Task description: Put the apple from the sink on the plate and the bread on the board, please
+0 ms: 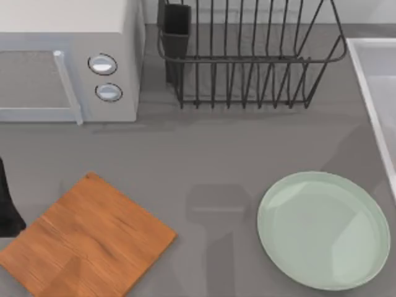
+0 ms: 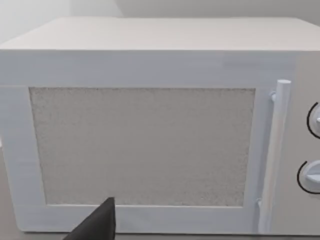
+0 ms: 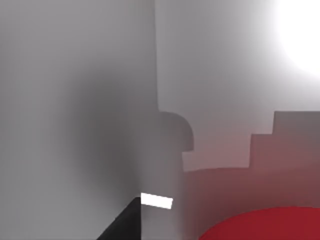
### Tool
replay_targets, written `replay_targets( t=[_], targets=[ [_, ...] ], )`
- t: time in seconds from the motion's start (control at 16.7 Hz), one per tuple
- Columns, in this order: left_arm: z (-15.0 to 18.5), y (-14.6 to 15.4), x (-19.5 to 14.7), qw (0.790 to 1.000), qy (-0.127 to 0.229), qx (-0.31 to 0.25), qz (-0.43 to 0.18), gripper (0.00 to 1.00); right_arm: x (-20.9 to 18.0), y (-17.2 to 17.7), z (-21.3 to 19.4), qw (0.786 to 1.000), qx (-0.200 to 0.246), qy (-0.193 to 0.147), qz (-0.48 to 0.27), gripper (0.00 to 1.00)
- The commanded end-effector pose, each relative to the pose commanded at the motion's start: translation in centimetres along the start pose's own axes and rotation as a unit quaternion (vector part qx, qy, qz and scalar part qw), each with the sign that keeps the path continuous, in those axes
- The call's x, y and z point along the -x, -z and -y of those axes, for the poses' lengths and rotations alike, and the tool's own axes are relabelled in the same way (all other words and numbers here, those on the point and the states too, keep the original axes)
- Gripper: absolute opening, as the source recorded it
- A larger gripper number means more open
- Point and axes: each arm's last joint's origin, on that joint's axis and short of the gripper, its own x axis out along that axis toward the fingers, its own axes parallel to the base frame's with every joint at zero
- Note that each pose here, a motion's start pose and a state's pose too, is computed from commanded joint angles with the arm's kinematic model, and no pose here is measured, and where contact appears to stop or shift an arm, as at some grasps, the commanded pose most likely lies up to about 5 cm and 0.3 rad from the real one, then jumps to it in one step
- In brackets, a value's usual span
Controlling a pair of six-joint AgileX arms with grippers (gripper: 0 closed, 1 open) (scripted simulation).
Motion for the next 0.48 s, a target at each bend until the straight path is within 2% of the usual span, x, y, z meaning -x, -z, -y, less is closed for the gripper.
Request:
replay_targets(
  t=[0.24, 0.48],
  targets=[
    [0.0, 0.0, 0.0, 1.0, 0.0, 0.0, 0.0, 1.0, 0.0, 0.0, 0.0, 1.0, 0.0, 0.0, 0.0, 0.02],
    [0.0, 0.0, 0.0, 1.0, 0.0, 0.0, 0.0, 1.0, 0.0, 0.0, 0.0, 1.0, 0.0, 0.0, 0.0, 0.0]
  ],
)
